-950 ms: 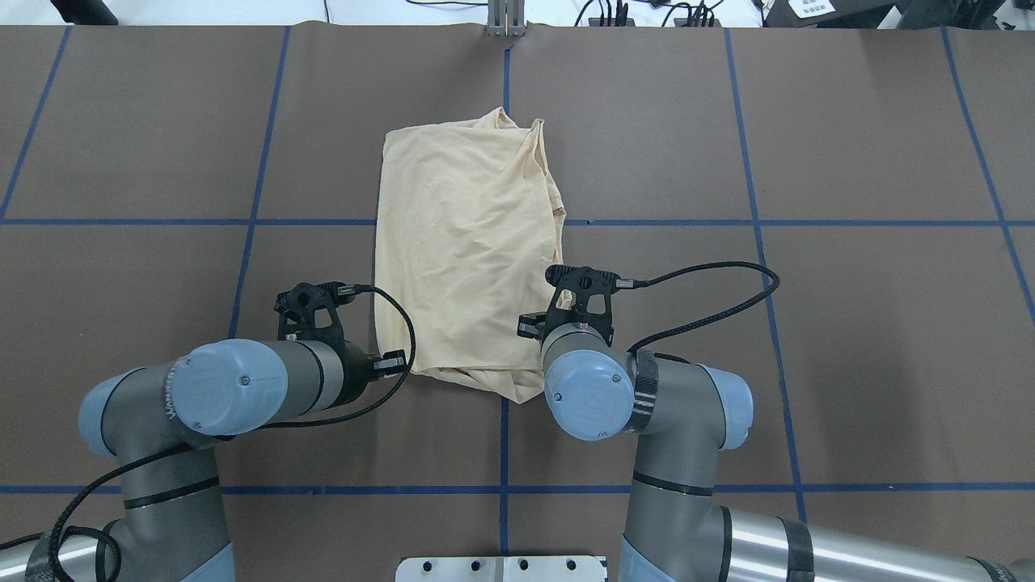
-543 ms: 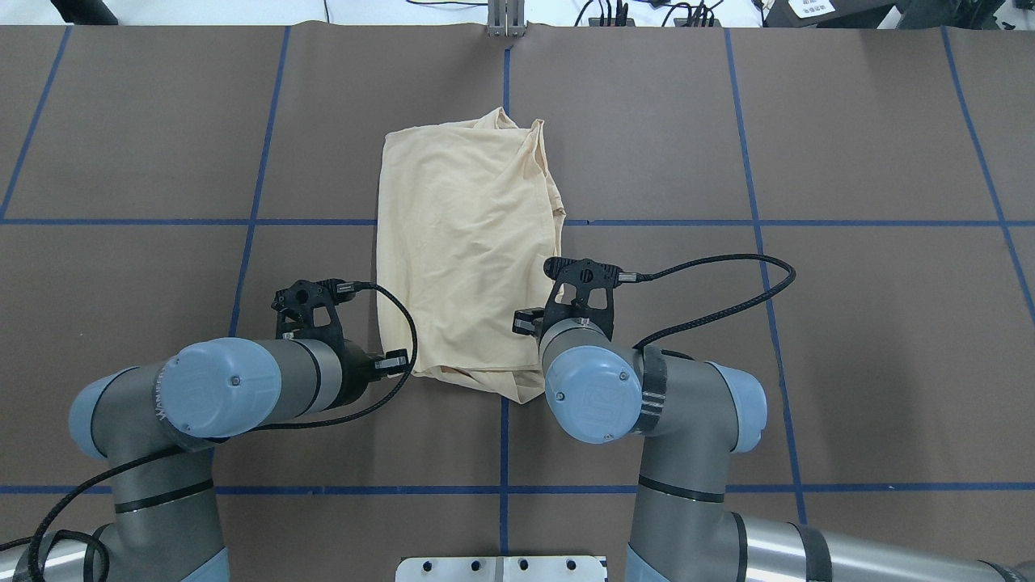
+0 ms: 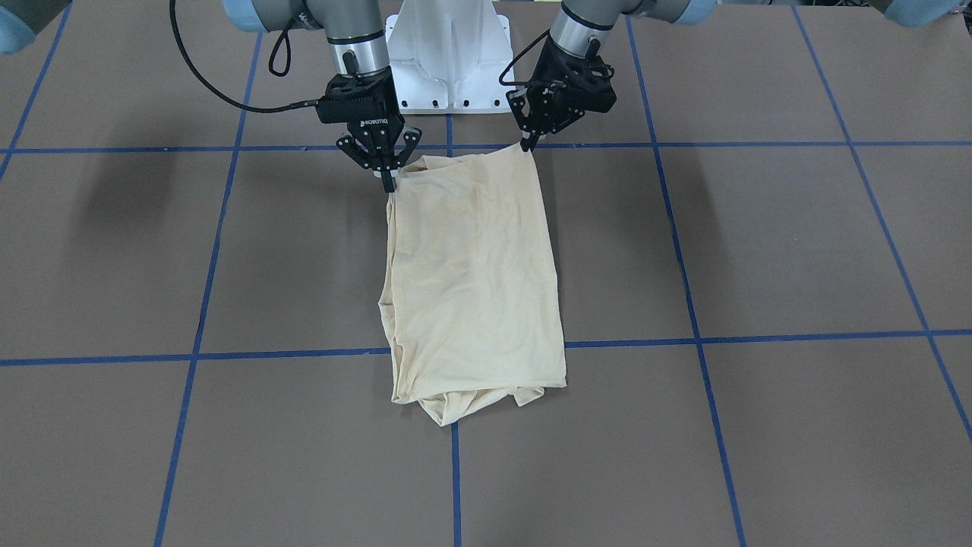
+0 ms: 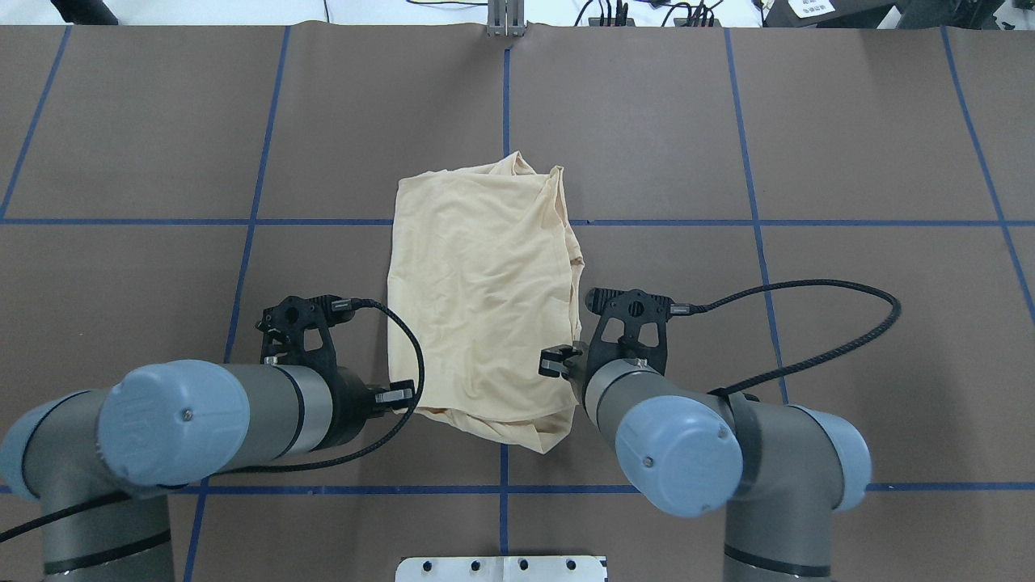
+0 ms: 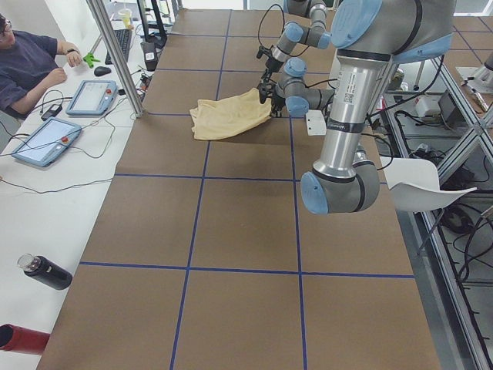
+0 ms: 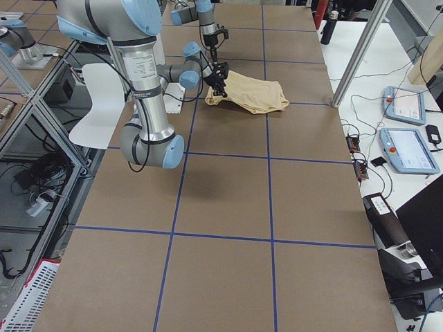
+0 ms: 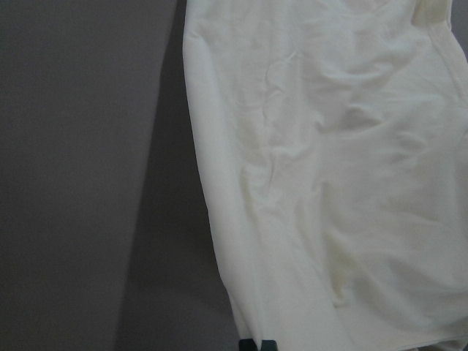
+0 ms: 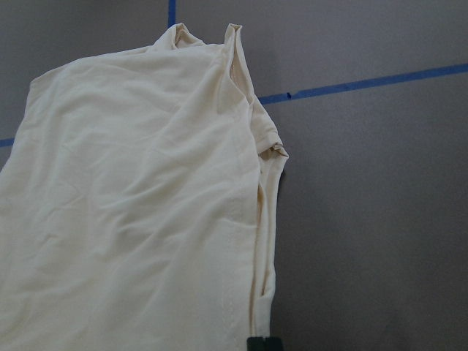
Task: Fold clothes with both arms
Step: 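Drag the shirt toward the robot with both grippers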
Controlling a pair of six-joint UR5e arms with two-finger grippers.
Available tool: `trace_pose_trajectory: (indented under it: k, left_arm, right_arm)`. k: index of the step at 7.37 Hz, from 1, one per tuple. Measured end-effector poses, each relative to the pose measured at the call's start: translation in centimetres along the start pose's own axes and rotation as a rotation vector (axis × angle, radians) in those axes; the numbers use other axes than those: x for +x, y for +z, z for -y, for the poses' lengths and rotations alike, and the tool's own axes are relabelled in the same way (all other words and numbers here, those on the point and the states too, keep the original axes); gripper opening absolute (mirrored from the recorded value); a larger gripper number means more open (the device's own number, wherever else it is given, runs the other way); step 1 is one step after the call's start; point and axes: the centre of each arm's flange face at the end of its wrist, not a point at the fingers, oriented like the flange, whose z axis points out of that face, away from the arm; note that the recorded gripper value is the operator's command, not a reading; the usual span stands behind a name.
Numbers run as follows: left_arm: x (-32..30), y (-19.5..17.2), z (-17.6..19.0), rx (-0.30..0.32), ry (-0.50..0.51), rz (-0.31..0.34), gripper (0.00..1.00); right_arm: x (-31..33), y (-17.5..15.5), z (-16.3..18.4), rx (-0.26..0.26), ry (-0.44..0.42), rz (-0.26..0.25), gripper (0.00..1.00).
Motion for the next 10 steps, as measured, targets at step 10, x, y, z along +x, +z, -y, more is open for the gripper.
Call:
trace_pose_trajectory:
  k: [10]
  left_arm:
    - [3.2,0.9,12.1,0.158,0.122,0.167,0.0]
  right_arm:
    - [-4.1,2.9,9.1,0.088,0.007,-0.119,0.0]
